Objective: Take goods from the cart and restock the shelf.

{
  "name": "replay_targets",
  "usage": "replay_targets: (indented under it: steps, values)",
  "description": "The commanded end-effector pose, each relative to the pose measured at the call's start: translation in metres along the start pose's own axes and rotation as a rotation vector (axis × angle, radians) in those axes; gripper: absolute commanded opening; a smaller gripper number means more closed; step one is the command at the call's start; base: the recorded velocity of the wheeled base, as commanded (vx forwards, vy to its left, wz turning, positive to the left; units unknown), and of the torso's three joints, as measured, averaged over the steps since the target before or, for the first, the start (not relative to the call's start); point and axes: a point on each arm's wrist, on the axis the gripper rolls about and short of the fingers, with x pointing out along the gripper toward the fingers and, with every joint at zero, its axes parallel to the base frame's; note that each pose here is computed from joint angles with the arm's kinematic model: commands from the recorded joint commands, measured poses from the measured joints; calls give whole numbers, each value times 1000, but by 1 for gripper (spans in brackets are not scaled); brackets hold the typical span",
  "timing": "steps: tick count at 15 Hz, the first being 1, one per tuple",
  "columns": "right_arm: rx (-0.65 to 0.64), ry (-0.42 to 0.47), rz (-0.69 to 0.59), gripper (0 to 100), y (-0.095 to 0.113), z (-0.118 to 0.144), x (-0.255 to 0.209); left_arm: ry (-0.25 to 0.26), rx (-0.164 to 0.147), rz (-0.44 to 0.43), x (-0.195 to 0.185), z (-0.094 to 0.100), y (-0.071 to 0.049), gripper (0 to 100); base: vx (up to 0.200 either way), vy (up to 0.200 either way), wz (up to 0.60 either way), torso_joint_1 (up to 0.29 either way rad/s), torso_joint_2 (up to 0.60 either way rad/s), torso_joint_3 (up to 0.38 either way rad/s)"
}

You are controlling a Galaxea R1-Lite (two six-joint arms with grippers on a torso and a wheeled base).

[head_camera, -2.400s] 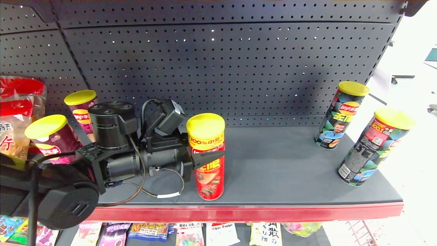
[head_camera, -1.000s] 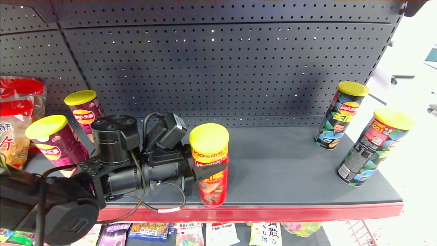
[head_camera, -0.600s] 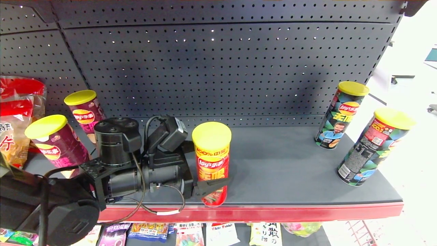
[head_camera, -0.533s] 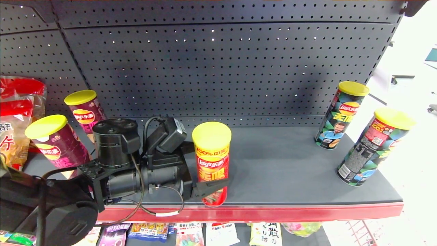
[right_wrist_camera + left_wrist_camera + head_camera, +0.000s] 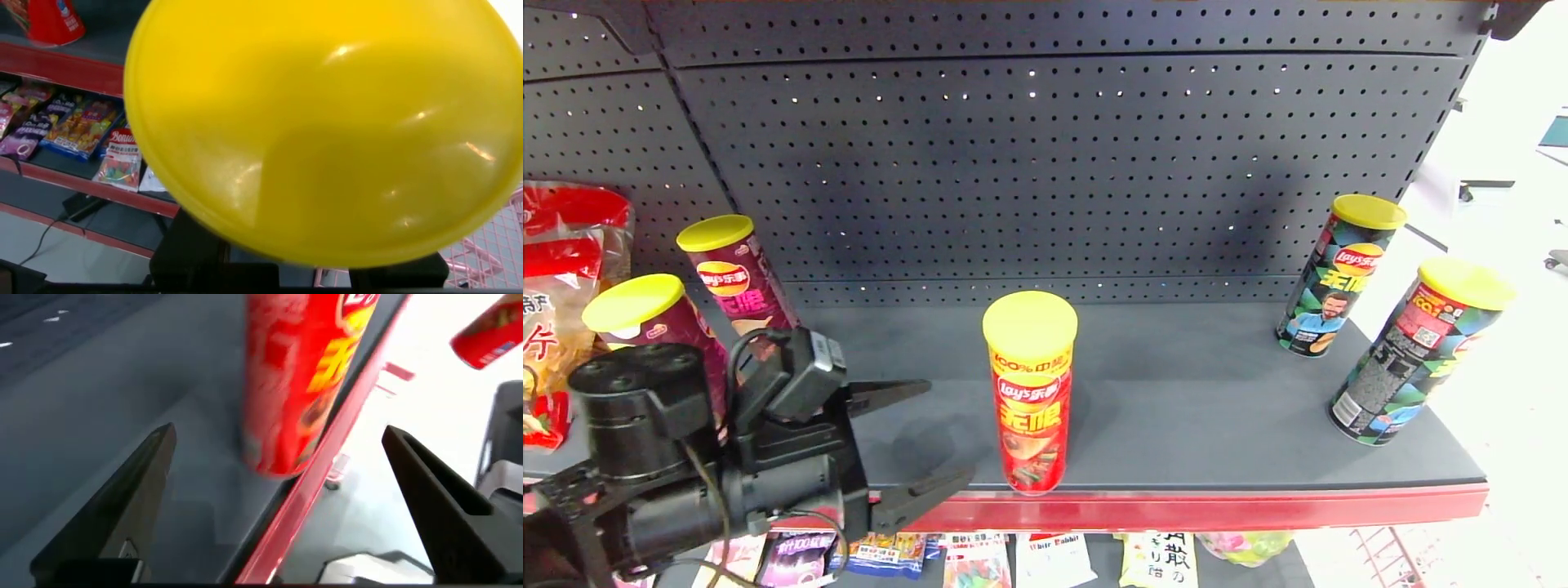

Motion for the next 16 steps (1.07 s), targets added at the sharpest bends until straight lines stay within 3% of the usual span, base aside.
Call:
replay_targets:
  steps: [1, 3, 4, 5, 6, 9, 13, 16]
  values:
    - [0, 3, 2, 0, 0, 0, 0, -56, 13, 127, -46, 0, -7, 100, 0, 0, 0, 0, 0, 0]
    - [2, 7, -31, 0, 0, 0, 0, -95, 35, 353, -78, 4, -20, 100, 0, 0, 0, 0, 0, 0]
    - [5, 26, -59, 0, 0, 1, 1, -89, 31, 474, -90, 4, -27, 100, 0, 0, 0, 0, 0, 0]
    - [5, 42, -51, 0, -1, 5, 3, -89, 17, 541, -100, 5, -35, 100, 0, 0, 0, 0, 0, 0]
    - [4, 35, -44, 0, -3, 31, 4, -113, -12, 562, -112, 7, -45, 100, 0, 0, 0, 0, 0, 0]
    - [1, 44, 104, 0, -9, 120, 32, -125, -31, 558, -150, 3, -83, 100, 0, 0, 0, 0, 0, 0]
    - [-64, 177, 347, 0, 0, 144, 85, -72, -51, 577, -190, -25, -127, 100, 0, 0, 0, 0, 0, 0]
    - [-75, 250, 406, 0, 10, 157, 125, -69, -53, 602, -199, -35, -137, 100, 0, 0, 0, 0, 0, 0]
